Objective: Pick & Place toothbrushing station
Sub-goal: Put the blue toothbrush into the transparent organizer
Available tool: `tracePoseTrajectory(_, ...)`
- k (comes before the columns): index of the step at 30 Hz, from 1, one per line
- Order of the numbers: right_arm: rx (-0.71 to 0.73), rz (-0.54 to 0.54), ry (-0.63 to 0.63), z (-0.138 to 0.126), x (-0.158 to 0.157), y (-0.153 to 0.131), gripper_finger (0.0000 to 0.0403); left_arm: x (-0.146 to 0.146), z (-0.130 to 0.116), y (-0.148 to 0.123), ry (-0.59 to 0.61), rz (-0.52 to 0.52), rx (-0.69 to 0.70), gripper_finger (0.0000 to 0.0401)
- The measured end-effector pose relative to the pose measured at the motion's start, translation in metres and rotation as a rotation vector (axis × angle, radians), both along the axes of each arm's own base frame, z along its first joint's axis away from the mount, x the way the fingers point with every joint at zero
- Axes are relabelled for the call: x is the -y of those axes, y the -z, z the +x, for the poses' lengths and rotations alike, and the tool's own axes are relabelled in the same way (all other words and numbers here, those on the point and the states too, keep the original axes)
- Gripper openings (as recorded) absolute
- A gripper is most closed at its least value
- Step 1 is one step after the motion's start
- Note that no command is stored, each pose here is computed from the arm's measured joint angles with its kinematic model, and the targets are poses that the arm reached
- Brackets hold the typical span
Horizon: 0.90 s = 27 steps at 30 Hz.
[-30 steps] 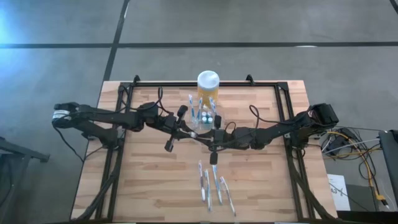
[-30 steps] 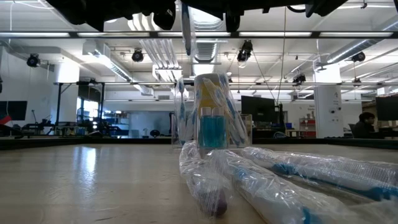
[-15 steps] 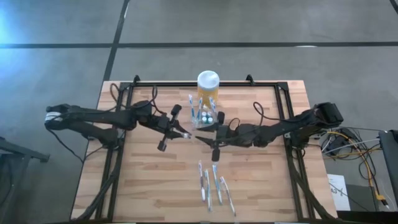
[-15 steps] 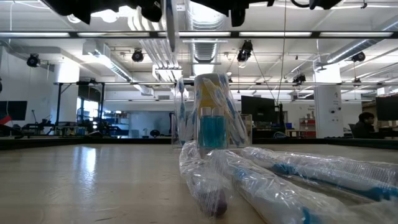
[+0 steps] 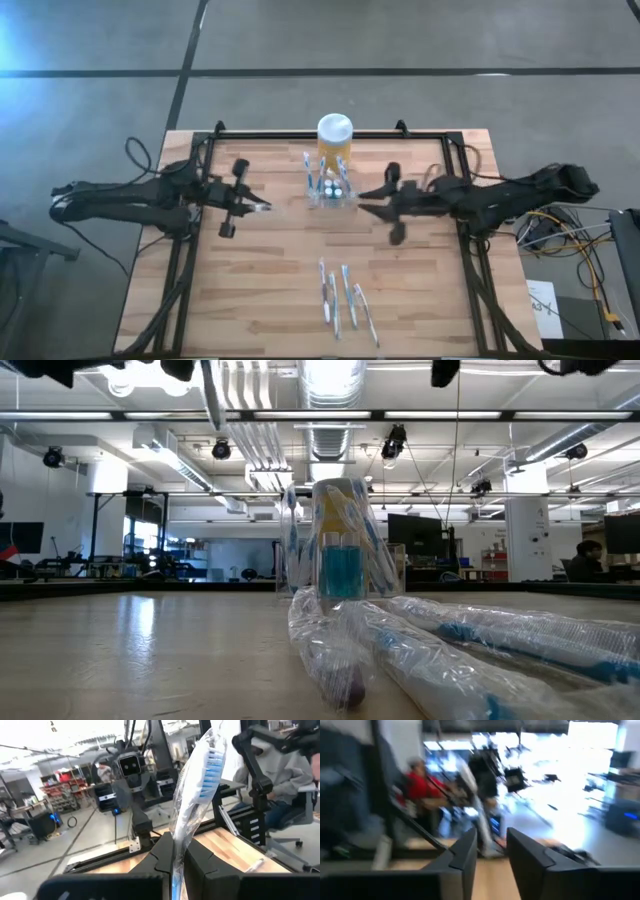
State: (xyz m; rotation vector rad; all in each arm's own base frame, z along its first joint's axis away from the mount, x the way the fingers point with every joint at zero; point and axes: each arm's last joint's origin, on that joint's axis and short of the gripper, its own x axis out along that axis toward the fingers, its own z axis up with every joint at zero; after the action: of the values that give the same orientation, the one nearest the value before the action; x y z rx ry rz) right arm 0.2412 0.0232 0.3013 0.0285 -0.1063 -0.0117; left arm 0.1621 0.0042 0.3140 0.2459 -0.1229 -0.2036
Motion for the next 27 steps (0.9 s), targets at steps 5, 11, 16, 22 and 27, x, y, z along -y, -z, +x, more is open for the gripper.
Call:
tracePoseTrajectory(5, 0.097, 0.088, -0.007, -0.042, 0.019, 0.009, 0.0056, 0.001, -0.017, 0.013, -0.001, -0.015, 0.018, 0.002)
tracePoseTrajectory(11, 0.065, 0.119, 0.059, -0.075, 0.032, 0.037, 0.0014, 0.001, -0.023, 0.025, -0.004, -0.046, 0.009, 0.002)
tracePoseTrajectory(16, 0.083, 0.08, 0.056, -0.094, 0.031, 0.054, 0.0009, 0.0, -0.024, 0.027, -0.009, -0.082, -0.023, 0.002)
tracePoseTrajectory(22, 0.106, 0.06, 0.059, -0.111, 0.03, 0.075, 0.0008, 0.0, -0.03, 0.032, -0.031, -0.134, -0.04, 0.0019)
tracePoseTrajectory(27, 0.123, 0.024, 0.065, -0.118, 0.03, 0.092, 0.0008, 0.0, -0.04, 0.042, -0.071, -0.127, -0.029, 0.0019)
